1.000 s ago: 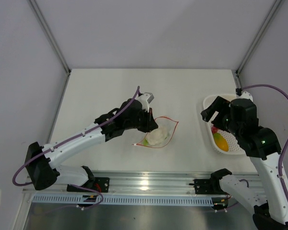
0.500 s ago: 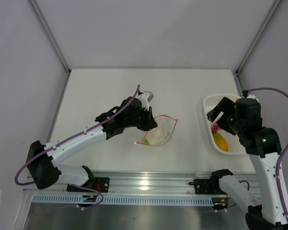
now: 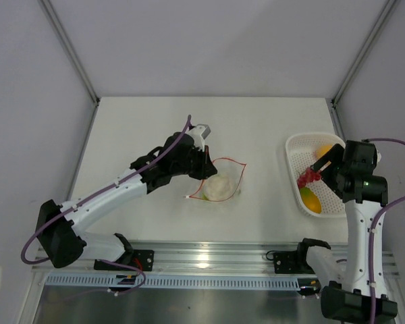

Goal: Place the food in the zip-top bag and seal the zipper
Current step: Pick up the fake fruit from the bin.

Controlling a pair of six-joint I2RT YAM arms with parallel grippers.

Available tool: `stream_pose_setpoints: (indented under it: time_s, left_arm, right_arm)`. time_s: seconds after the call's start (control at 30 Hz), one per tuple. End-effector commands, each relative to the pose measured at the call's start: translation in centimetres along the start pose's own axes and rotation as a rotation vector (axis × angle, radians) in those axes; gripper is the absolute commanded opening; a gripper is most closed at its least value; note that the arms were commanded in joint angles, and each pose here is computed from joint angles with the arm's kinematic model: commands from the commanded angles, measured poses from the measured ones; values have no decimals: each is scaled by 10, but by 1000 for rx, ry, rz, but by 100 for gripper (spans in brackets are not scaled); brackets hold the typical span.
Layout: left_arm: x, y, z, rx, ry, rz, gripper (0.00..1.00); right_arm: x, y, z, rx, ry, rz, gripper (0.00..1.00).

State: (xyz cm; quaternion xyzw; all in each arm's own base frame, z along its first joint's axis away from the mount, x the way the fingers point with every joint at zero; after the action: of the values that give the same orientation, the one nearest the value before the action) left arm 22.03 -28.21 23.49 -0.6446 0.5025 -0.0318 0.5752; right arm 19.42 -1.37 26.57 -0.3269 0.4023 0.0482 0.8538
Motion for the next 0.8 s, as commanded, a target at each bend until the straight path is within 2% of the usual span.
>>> stream_pose_setpoints:
  time_s: [0.0, 0.13, 0.43, 0.63, 0.77]
  left_arm:
    - [-17, -24, -8, 37, 32, -87, 1]
    - [-13, -21, -5, 32, 28, -73, 0]
    - [-6, -19, -5, 32, 42, -59, 1]
    - [-6, -22, -6, 35, 46, -61, 1]
    - [-5, -22, -5, 30, 49, -69, 0]
  right_arm:
    - [16, -8, -18, 32, 37, -13, 82]
    - [36, -14, -39, 105, 96, -6, 82]
    - [72, -18, -44, 139, 125, -6, 81]
    - [98, -11, -36, 127, 69, 78, 81]
    - [114, -6, -42, 131, 97, 110, 81]
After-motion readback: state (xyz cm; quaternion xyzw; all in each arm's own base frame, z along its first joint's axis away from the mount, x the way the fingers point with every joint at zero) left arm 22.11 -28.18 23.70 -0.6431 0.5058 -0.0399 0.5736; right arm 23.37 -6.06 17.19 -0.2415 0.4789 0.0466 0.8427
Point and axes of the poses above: each gripper's point midway between its finger pads, its own x axis out along the fingers, its own z axis along the line the jaws close on, y = z × x, the point moved 4 cm from there along -x, back along the fingers, and after that the axes turned 11 degrees about x, right-handed, at the moved point
